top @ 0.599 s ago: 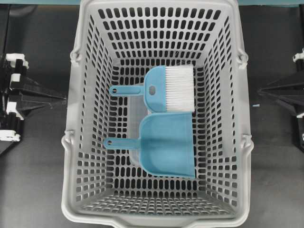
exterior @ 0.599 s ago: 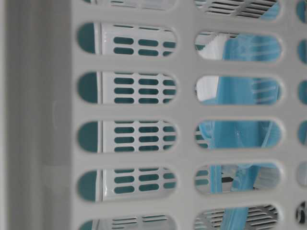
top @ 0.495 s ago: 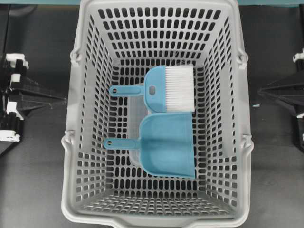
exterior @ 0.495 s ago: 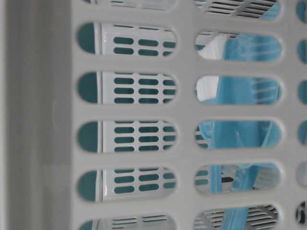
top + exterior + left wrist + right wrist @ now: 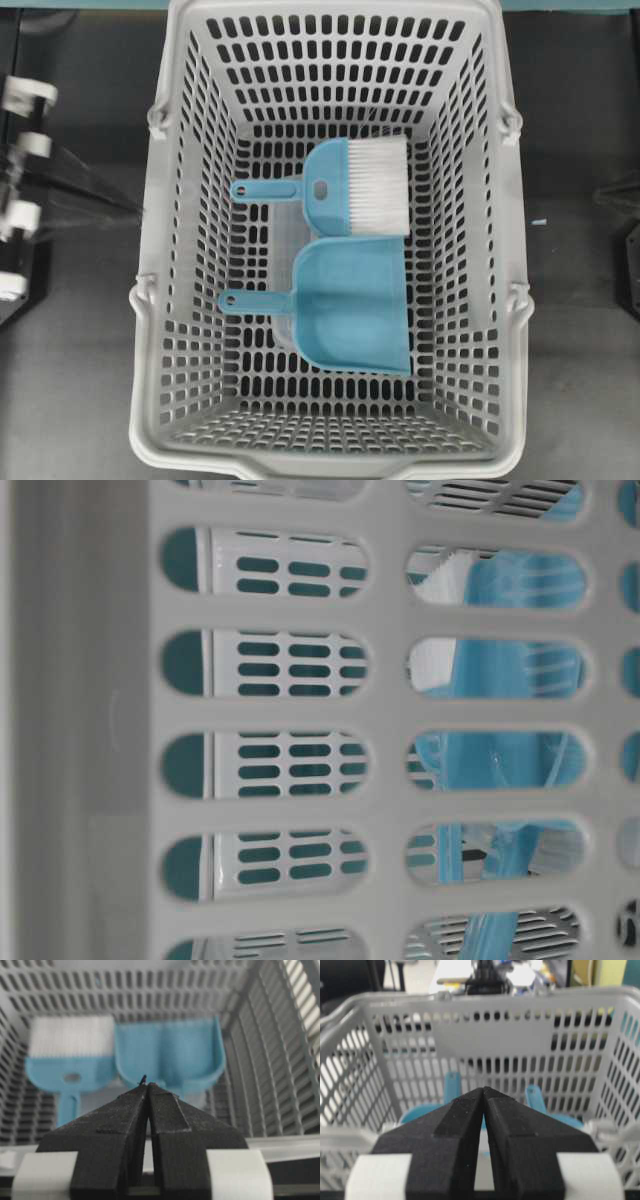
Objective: Pick up the dustpan from the shopping basket with the left arm.
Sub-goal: 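Move the left gripper over the basket toward the blue dustpan handle, then lower the left gripper and close it on the blue dustpan's handle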
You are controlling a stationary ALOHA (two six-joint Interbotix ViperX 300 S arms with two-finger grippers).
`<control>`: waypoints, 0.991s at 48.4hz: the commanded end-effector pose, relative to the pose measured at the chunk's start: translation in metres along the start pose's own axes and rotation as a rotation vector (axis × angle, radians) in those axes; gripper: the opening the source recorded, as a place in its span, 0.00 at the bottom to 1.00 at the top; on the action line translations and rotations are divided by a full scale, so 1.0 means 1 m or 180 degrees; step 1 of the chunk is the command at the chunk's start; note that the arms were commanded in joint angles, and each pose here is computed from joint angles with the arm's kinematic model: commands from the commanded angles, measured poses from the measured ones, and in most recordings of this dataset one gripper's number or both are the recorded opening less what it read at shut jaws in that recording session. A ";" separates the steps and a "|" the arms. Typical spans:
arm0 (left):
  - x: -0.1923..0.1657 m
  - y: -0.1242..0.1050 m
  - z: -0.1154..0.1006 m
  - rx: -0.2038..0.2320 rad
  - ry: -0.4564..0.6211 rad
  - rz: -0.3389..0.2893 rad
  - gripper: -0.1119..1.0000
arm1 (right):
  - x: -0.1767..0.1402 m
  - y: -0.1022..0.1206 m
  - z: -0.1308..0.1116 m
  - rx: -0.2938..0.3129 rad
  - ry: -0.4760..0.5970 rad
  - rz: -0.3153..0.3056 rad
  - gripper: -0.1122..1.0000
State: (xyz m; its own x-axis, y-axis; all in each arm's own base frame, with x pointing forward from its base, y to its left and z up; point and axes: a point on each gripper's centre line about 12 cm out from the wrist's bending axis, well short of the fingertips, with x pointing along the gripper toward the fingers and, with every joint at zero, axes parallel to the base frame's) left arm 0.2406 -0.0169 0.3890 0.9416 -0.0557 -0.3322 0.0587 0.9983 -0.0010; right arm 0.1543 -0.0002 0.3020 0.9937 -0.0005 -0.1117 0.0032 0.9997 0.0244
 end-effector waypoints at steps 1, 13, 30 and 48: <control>0.020 -0.006 0.021 0.0041 0.0336 -0.0050 0.10 | -0.004 0.000 0.006 0.0014 0.0034 0.0003 0.10; 0.085 -0.017 0.026 0.0074 0.1384 -0.0071 0.10 | -0.006 0.000 0.001 0.0009 0.0137 0.0003 0.10; 0.145 -0.024 0.019 0.0101 0.2227 -0.0039 0.11 | -0.008 0.001 0.001 0.0015 0.0113 0.0029 0.10; 0.185 -0.030 -0.028 -0.0305 0.2575 0.0141 0.87 | -0.009 0.002 -0.002 0.0019 0.0089 0.0039 0.10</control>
State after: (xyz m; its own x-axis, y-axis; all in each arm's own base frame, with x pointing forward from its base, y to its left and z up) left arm 0.4016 -0.0539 0.3033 0.3939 -0.0196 -0.9189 -0.0286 0.9990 -0.0335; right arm 0.1443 0.0011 0.2979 0.9882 0.0082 -0.1528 -0.0045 0.9997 0.0243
